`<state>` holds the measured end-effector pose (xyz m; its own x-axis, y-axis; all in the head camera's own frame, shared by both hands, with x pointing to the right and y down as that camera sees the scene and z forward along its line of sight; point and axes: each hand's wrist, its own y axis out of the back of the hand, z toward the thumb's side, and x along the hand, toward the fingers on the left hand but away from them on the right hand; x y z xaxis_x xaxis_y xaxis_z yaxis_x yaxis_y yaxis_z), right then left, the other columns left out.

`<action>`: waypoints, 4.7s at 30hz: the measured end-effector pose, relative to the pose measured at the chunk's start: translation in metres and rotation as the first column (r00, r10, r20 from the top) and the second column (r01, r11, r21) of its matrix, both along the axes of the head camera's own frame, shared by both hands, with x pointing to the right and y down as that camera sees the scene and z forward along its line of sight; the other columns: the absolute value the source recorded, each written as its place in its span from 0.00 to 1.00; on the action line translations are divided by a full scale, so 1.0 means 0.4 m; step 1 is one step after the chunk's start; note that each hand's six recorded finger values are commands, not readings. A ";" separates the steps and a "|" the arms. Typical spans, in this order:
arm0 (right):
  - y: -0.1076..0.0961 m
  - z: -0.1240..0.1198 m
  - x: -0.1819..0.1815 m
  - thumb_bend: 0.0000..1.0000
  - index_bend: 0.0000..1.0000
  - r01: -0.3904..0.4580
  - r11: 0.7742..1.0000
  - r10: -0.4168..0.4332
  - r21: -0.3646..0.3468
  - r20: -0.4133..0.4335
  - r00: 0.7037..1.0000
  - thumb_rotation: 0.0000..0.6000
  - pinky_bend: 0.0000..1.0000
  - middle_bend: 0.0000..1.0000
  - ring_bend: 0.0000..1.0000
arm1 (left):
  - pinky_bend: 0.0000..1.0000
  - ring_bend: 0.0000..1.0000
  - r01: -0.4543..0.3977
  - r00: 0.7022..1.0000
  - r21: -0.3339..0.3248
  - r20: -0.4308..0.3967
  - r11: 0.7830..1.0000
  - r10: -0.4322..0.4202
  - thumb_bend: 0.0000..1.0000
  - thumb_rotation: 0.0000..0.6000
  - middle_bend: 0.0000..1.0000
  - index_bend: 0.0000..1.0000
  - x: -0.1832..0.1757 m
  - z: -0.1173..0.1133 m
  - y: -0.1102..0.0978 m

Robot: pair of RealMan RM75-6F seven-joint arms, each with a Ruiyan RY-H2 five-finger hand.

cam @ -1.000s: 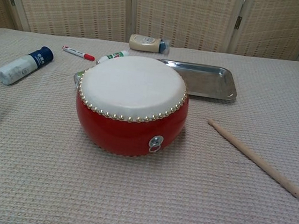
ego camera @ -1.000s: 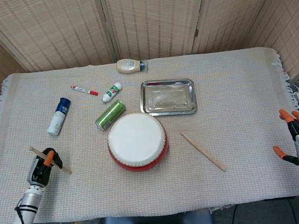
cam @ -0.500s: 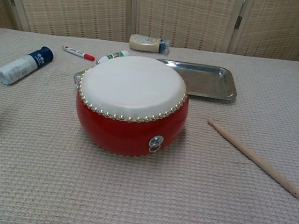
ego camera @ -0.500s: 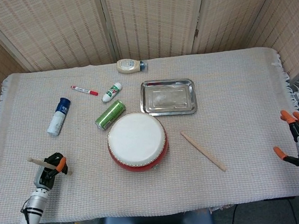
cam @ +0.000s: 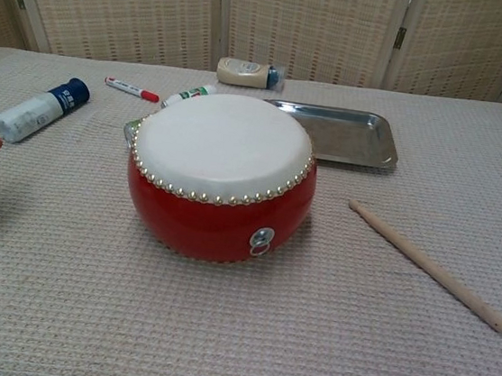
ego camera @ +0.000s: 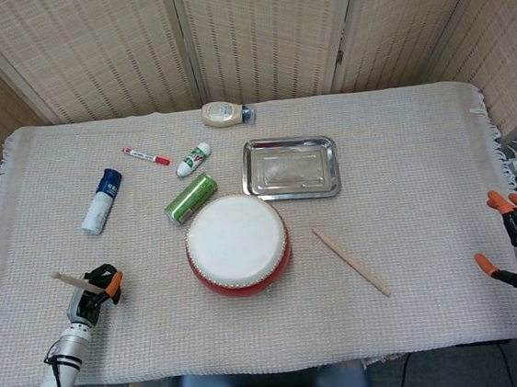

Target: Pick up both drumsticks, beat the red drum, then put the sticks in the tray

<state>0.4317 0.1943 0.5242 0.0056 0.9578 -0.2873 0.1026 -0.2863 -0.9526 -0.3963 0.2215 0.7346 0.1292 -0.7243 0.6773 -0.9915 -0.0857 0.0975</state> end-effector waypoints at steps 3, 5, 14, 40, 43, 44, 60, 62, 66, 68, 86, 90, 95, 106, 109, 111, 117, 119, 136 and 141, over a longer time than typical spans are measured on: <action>0.001 -0.003 0.002 0.12 0.08 -0.001 1.000 0.001 0.004 0.000 1.000 1.00 0.23 0.21 0.08 | 0.82 0.82 -0.011 1.000 -0.002 0.008 1.000 0.011 0.41 0.99 0.86 0.75 0.007 0.003 -0.001; 0.001 -0.005 0.003 0.12 0.08 -0.002 1.000 0.002 0.005 0.000 1.000 1.00 0.23 0.21 0.08 | 0.82 0.82 -0.014 1.000 -0.006 0.009 1.000 0.014 0.42 0.99 0.86 0.76 0.010 0.007 0.002; 0.002 -0.010 0.004 0.12 0.09 -0.002 1.000 0.002 0.009 0.000 1.000 1.00 0.23 0.21 0.08 | 0.82 0.84 -0.007 1.000 -0.025 0.003 1.000 0.008 0.42 1.00 0.88 0.79 0.009 0.020 0.026; 0.000 -0.017 -0.006 0.12 0.09 0.008 1.000 -0.008 0.022 -0.001 1.000 1.00 0.23 0.21 0.08 | 1.00 1.00 0.022 1.000 -0.024 -0.005 0.999 -0.022 0.56 1.00 1.00 1.00 0.004 0.043 0.043; -0.001 -0.018 -0.007 0.12 0.09 0.009 1.000 -0.009 0.023 -0.001 1.000 1.00 0.23 0.21 0.08 | 1.00 1.00 0.020 1.000 -0.016 -0.011 1.000 -0.020 0.58 1.00 1.00 1.00 0.002 0.041 0.042; -0.001 -0.018 -0.008 0.12 0.09 0.010 1.000 -0.010 0.023 -0.001 1.000 1.00 0.23 0.21 0.08 | 1.00 1.00 0.017 1.000 -0.012 -0.011 1.000 -0.018 0.58 1.00 1.00 1.00 0.000 0.040 0.042; -0.003 -0.015 -0.013 0.12 0.09 0.014 1.000 -0.014 0.022 0.005 1.000 1.00 0.23 0.21 0.08 | 1.00 1.00 0.044 0.999 -0.010 -0.023 0.999 -0.045 0.23 1.00 1.00 1.00 -0.016 0.031 0.040; -0.004 -0.014 -0.014 0.12 0.09 0.016 1.000 -0.016 0.021 0.005 1.000 1.00 0.23 0.21 0.08 | 1.00 1.00 0.029 1.000 -0.010 -0.007 1.000 -0.029 0.22 1.00 1.00 1.00 -0.016 0.031 0.041; -0.004 -0.013 -0.016 0.12 0.09 0.017 1.000 -0.018 0.022 0.007 1.000 1.00 0.23 0.21 0.08 | 1.00 1.00 0.005 1.000 -0.005 0.019 1.000 -0.005 0.23 1.00 1.00 1.00 -0.010 0.027 0.041; -0.005 -0.013 -0.017 0.12 0.09 0.018 1.000 -0.019 0.023 0.007 1.000 1.00 0.23 0.21 0.08 | 1.00 1.00 0.001 1.000 0.000 0.026 1.000 -0.001 0.30 1.00 1.00 1.00 -0.010 0.025 0.039; 0.024 0.054 -0.026 0.12 0.09 -0.001 0.985 0.013 -0.171 0.064 0.998 1.00 0.27 0.21 0.08 | 1.00 1.00 -0.348 0.875 0.082 0.385 0.934 0.292 0.75 1.00 1.00 1.00 -0.058 -0.064 -0.025; 0.041 0.115 -0.059 0.12 0.09 0.002 0.951 0.030 -0.308 0.098 0.995 1.00 0.28 0.21 0.09 | 1.00 1.00 -0.488 0.752 0.078 0.543 0.869 0.373 0.74 1.00 1.00 1.00 -0.068 -0.107 -0.051; 0.051 0.197 -0.122 0.12 0.10 0.040 0.897 0.021 -0.441 0.131 0.991 1.00 0.29 0.21 0.09 | 1.00 1.00 -0.617 0.582 0.065 0.708 0.784 0.400 0.72 1.00 1.00 1.00 -0.061 -0.172 -0.081; 0.052 0.366 -0.286 0.12 0.15 0.097 0.865 -0.017 -0.492 0.165 0.986 1.00 0.28 0.21 0.08 | 1.00 1.00 -0.716 0.410 0.049 0.837 0.696 0.363 0.68 1.00 1.00 1.00 -0.035 -0.255 -0.095; 0.046 0.401 -0.312 0.12 0.15 0.110 0.869 -0.045 -0.482 0.145 0.988 1.00 0.27 0.21 0.06 | 1.00 1.00 -0.718 0.403 0.044 0.840 0.695 0.363 0.67 1.00 1.00 1.00 -0.038 -0.260 -0.092; 0.043 0.420 -0.325 0.12 0.15 0.120 0.871 -0.066 -0.476 0.129 0.989 1.00 0.27 0.20 0.05 | 1.00 1.00 -0.720 0.400 0.039 0.839 0.693 0.368 0.67 1.00 1.00 1.00 -0.038 -0.260 -0.090; 0.043 0.459 -0.342 0.12 0.17 0.139 0.873 -0.106 -0.467 0.097 0.990 1.00 0.25 0.20 0.01 | 1.00 1.00 -0.725 0.397 0.024 0.832 0.688 0.388 0.67 1.00 1.00 1.00 -0.037 -0.256 -0.084; 0.045 0.468 -0.343 0.12 0.18 0.144 0.873 -0.118 -0.467 0.085 0.989 1.00 0.25 0.20 0.00 | 1.00 1.00 -0.727 0.395 0.019 0.830 0.687 0.395 0.67 1.00 1.00 1.00 -0.037 -0.254 -0.083; -0.032 0.477 -0.263 0.22 0.28 0.051 0.903 -0.063 -0.427 -0.016 0.998 1.00 0.25 0.19 0.00 | 1.00 1.00 -0.731 0.391 0.003 0.822 0.683 0.415 0.67 1.00 1.00 1.00 -0.039 -0.245 -0.077; -0.070 0.460 -0.316 0.22 0.32 0.080 0.900 -0.053 -0.428 0.073 0.996 1.00 0.24 0.19 0.00 | 1.00 1.00 -0.730 0.393 0.005 0.822 0.684 0.413 0.67 1.00 1.00 1.00 -0.039 -0.248 -0.076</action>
<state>0.3053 0.1665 0.7084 0.0942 0.7379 -0.6683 0.1207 -0.6748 -0.7280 -0.4120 0.1909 0.6356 0.1999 -0.8493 0.4885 -0.3814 -0.5267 -0.7597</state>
